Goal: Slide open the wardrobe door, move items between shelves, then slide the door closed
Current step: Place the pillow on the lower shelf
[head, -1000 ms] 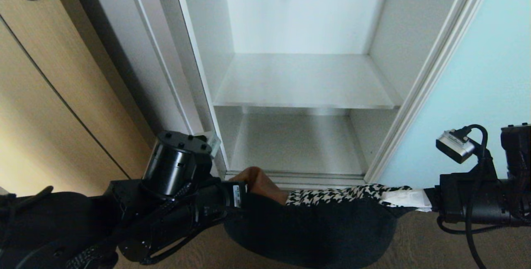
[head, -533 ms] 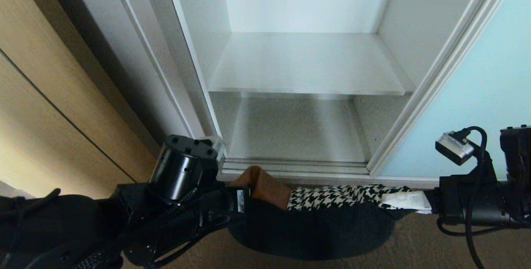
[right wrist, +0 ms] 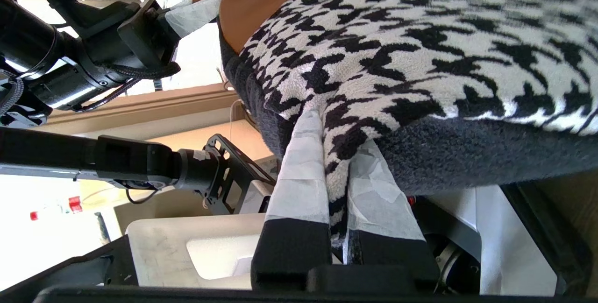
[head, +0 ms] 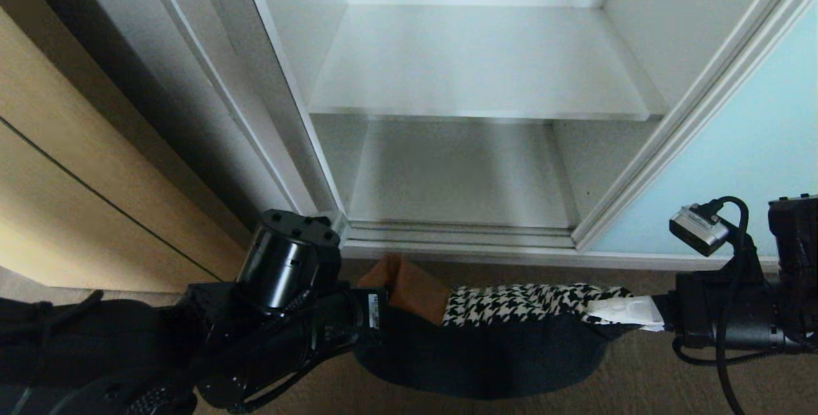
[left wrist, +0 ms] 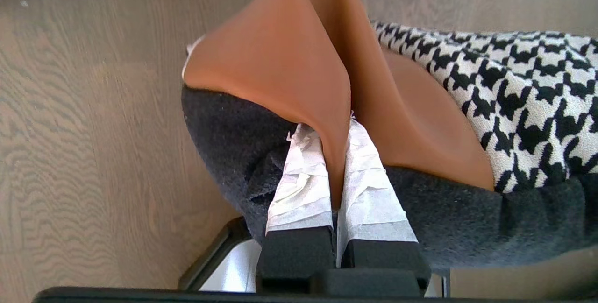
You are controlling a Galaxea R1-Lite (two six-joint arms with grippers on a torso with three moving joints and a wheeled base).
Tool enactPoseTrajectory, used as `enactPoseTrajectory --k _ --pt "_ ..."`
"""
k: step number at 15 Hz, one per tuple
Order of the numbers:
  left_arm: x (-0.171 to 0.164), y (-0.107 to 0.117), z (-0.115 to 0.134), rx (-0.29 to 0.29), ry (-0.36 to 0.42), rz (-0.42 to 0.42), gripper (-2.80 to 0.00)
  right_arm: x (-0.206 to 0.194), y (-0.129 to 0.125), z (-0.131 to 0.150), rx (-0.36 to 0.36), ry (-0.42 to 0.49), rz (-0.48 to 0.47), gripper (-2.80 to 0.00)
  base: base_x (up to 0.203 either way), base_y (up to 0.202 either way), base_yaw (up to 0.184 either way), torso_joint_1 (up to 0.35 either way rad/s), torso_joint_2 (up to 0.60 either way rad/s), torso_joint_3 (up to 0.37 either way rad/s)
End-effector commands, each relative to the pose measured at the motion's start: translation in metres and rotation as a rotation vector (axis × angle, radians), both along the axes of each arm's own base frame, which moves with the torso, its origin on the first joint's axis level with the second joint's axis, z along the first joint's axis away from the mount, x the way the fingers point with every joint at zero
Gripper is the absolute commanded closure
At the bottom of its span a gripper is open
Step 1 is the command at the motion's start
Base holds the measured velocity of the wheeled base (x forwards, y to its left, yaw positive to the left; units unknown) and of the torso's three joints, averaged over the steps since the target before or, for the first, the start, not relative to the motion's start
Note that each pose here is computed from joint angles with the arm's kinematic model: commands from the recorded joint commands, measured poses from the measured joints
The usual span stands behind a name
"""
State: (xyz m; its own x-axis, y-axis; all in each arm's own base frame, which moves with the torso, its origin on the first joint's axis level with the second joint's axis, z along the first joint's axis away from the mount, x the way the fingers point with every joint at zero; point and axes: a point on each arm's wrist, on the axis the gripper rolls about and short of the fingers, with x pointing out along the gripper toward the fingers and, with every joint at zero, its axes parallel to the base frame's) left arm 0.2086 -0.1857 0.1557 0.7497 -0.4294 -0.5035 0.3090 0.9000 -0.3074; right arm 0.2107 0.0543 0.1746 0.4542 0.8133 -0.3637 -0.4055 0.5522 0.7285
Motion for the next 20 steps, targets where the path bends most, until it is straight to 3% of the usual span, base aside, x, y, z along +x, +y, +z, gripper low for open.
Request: enactPoseTrajectory --k 1,13,16,20 --pt "0.001 -0.001 -0.002 0.003 0.006 0.0 0.0 0.0 0.0 0.0 0.004 0.002 0.004 0.0 0.0 0.0 0.0 -0.007 0.01 -0.198" --pt "0.0 -0.004 -0.005 0.01 0.015 -0.008 0.0 0.001 0.001 -0.003 0.002 0.014 0.006 0.0 0.0 0.0 0.0 0.003 0.0 -0.2" --pt "0.003 -0.006 -0.014 0.033 0.031 -0.002 0.0 0.002 0.001 -0.004 0.003 0.02 0.008 0.0 0.0 0.0 0.0 0.001 0.0 -0.072" --pt "0.011 -0.013 -0.028 0.01 0.0 0.001 0.0 0.013 0.003 -0.014 -0.003 0.039 0.007 0.0 0.0 0.0 0.0 0.0 0.0 0.0"
